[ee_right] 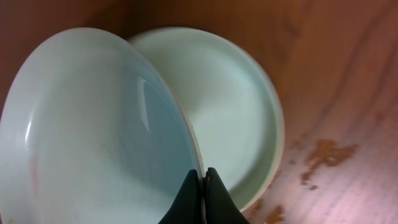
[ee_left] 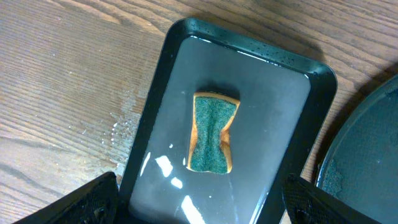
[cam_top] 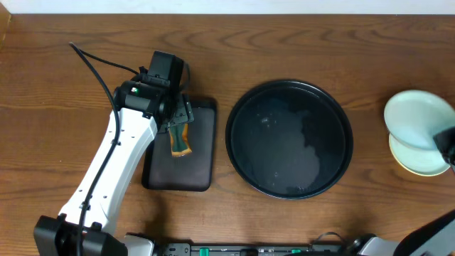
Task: Clean dirty plates on tray and stack at the side
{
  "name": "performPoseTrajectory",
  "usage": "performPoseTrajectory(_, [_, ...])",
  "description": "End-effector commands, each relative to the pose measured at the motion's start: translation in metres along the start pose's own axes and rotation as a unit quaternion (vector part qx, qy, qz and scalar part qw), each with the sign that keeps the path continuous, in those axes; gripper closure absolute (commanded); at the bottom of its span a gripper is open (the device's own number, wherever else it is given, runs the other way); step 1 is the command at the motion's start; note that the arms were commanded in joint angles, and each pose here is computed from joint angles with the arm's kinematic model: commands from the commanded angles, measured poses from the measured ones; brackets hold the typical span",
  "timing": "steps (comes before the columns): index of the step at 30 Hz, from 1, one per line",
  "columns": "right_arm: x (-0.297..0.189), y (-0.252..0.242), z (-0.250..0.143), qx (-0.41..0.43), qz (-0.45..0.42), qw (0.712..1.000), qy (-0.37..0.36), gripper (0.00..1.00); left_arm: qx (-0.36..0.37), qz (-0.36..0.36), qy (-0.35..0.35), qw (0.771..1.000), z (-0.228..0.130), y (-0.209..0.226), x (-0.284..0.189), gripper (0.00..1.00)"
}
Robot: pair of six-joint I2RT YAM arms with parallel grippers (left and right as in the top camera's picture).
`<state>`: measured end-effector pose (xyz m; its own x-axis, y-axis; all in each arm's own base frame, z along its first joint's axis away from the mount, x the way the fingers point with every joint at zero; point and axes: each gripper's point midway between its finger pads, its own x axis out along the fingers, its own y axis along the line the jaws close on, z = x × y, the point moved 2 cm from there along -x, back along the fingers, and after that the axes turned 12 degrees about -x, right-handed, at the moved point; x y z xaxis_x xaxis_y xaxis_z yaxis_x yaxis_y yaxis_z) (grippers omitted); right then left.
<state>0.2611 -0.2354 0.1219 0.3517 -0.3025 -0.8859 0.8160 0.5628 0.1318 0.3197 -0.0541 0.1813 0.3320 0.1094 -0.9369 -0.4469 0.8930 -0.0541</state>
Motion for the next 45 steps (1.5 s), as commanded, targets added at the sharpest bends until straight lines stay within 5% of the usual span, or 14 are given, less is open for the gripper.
performPoseTrajectory(1, [0.021, -0.026, 0.000, 0.042, -0.028, 0.998, 0.023, 0.99, -0.004, -0.003, -0.006, 1.000, 0.005, -0.001, -0.003, 0.15])
performPoseTrajectory(3, [0.026, -0.032, -0.001, 0.034, -0.023, 0.999, 0.033, 0.91, -0.004, -0.003, -0.006, 1.000, 0.005, -0.001, -0.003, 0.15])
performPoseTrajectory(6, [0.020, -0.024, 0.003, 0.022, 0.014, 0.999, 0.028, 0.57, -0.004, -0.003, -0.006, 1.000, 0.005, -0.001, -0.003, 0.15])
performPoseTrajectory(11, [-0.016, 0.020, 0.016, -0.009, 0.129, 0.992, -0.013, 0.53, -0.004, -0.003, -0.006, 1.000, 0.005, -0.001, -0.003, 0.15])
performPoseTrajectory(14, [-0.069, 0.081, 0.012, -0.065, 0.256, 0.963, -0.046, 0.50, -0.004, -0.003, -0.006, 1.000, 0.005, -0.001, -0.003, 0.15])
performPoseTrajectory(23, [-0.180, 0.173, -0.074, -0.292, 0.389, 0.870, -0.080, 0.46, -0.004, -0.003, -0.006, 1.000, 0.005, -0.001, -0.003, 0.15])
performPoseTrajectory(24, [-0.192, 0.178, -0.085, -0.307, 0.402, 0.859, -0.081, 0.35, -0.004, -0.003, -0.006, 1.000, 0.005, -0.001, -0.003, 0.15])
performPoseTrajectory(25, [-0.203, 0.182, -0.096, -0.321, 0.415, 0.848, -0.082, 0.01, -0.004, -0.003, -0.006, 1.000, 0.005, -0.001, -0.003, 0.15])
performPoseTrajectory(32, [-0.246, 0.190, -0.129, -0.346, 0.464, 0.811, -0.088, 0.01, -0.004, -0.003, -0.006, 1.000, 0.005, -0.001, -0.003, 0.15])
performPoseTrajectory(38, [-0.242, 0.183, -0.133, -0.370, 0.446, 0.809, -0.091, 0.01, -0.004, -0.003, -0.006, 1.000, 0.005, -0.001, -0.003, 0.15])
performPoseTrajectory(45, [-0.248, 0.176, -0.136, -0.467, 0.424, 0.750, -0.197, 0.01, -0.004, -0.003, -0.006, 1.000, 0.005, -0.001, -0.003, 0.15])
